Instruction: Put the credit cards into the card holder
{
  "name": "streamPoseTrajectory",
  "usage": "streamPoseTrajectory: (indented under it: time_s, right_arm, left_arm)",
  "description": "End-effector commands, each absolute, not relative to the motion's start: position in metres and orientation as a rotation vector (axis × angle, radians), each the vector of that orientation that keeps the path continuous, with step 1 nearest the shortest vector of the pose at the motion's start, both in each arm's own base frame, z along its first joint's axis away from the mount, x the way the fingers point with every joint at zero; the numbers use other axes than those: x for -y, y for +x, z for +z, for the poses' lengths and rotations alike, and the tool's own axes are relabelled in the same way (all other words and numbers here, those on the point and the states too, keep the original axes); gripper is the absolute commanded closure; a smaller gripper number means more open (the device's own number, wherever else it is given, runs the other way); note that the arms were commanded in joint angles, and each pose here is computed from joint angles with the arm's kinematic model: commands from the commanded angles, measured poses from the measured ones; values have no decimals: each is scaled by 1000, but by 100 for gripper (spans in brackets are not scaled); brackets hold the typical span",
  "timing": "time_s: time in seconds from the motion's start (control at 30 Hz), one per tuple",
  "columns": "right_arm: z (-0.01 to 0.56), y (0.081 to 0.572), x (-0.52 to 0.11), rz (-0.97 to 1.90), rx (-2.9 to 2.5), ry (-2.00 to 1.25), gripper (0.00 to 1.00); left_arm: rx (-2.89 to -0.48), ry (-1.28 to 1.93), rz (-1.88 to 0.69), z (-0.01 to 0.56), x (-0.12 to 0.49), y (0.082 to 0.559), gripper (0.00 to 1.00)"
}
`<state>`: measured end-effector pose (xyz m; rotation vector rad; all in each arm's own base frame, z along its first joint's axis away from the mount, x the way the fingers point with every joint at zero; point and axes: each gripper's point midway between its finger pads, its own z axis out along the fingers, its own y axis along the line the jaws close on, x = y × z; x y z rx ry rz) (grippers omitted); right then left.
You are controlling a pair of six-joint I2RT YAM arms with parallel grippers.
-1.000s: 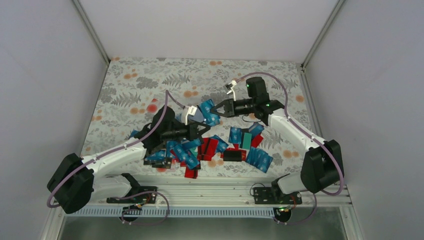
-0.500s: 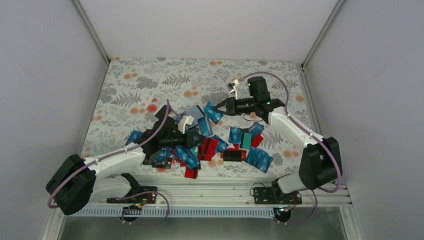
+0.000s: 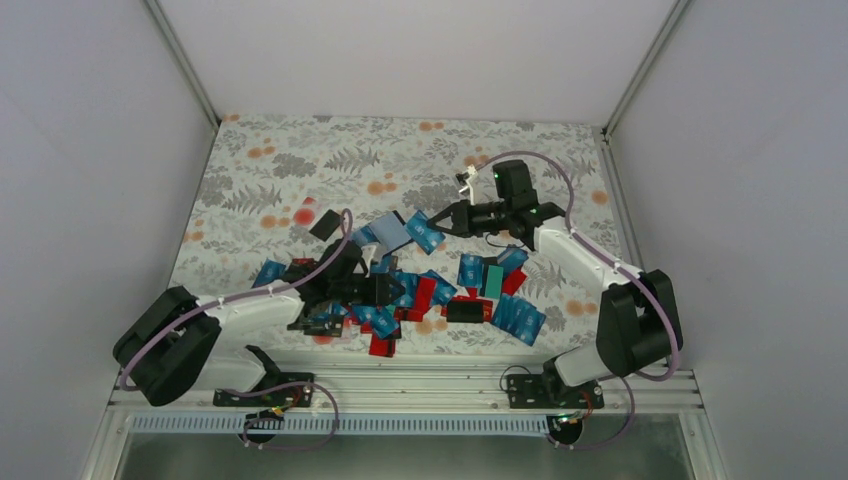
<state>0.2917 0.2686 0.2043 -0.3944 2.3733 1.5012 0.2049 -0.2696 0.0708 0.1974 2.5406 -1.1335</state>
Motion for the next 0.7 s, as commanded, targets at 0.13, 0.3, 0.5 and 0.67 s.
streamPoseTrajectory:
  time_s: [0.13, 0.3, 0.5, 0.67]
  right_arm:
    - [225, 298, -273, 1584, -2264, -363, 96]
    - [247, 302, -276, 1623, -2179, -320, 96]
    - [287, 305, -274, 1650, -2056, -285, 96]
    - [317, 301, -272, 1681, -1972, -288, 96]
  left_arm:
    - [-2423, 162, -982, 107, 253, 224, 29]
    - [-2184, 190, -1056, 181, 261, 240, 26]
    - [-1930, 192, -1250, 260, 282, 252, 29]
    - [-1796, 170, -1401, 295, 293, 253, 34]
